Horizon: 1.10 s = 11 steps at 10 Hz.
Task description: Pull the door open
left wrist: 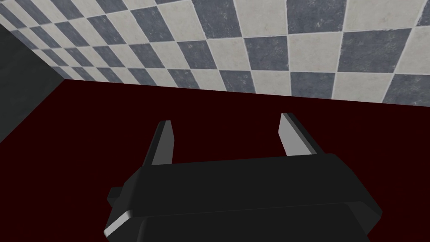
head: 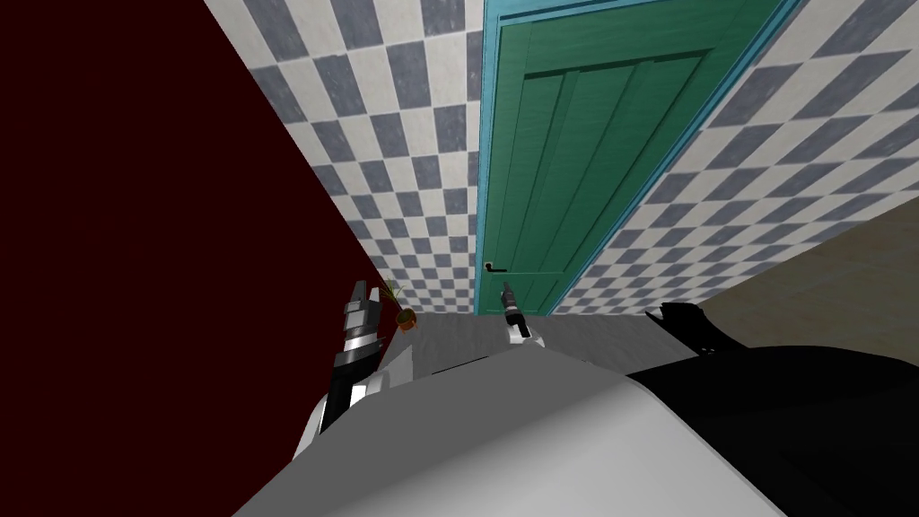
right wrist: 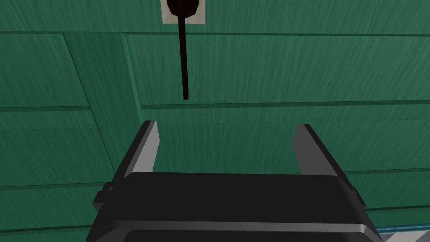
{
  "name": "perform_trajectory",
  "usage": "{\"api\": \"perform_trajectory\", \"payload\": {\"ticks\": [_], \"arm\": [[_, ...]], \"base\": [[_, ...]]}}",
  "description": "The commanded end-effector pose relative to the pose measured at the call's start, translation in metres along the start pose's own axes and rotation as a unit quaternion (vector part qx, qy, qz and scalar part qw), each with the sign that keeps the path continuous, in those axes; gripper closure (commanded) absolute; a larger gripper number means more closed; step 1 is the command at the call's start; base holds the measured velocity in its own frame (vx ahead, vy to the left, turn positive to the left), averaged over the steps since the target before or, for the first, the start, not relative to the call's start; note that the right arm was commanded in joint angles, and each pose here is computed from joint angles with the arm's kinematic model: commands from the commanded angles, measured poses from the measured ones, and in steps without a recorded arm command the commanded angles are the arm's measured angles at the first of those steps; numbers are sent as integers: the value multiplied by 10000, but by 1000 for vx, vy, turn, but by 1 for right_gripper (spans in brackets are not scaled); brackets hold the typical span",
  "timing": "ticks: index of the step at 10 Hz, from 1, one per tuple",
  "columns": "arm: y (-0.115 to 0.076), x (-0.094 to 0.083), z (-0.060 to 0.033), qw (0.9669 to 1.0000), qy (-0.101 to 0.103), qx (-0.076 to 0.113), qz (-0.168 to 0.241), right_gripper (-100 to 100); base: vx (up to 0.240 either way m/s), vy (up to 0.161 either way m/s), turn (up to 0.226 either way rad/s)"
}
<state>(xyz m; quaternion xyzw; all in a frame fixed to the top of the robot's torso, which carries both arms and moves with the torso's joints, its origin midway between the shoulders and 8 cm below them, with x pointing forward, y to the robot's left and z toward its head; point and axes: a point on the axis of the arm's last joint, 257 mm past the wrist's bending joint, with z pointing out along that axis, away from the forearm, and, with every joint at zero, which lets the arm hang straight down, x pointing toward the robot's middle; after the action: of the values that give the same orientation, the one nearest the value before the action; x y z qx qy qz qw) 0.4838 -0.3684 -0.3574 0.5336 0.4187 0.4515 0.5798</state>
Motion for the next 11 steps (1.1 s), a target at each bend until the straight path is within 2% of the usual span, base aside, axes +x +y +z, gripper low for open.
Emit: {"api": "perform_trajectory", "payload": {"ticks": [1, 2, 7, 10, 11], "arm": [[-64, -10, -6, 10000, -20, 67, 0, -100], [-64, -10, -6, 10000, -20, 67, 0, -100], [-262, -12, -57, 9995, -83, 298, 9, -100], [-332, -10, -81, 9992, -105, 384, 13, -100], [-311, -9, -73, 9993, -99, 362, 13, -100]], "base": [[92, -21, 14], [51, -10, 6], [72, -10, 13], [81, -5, 8], [31, -1, 3]]}}
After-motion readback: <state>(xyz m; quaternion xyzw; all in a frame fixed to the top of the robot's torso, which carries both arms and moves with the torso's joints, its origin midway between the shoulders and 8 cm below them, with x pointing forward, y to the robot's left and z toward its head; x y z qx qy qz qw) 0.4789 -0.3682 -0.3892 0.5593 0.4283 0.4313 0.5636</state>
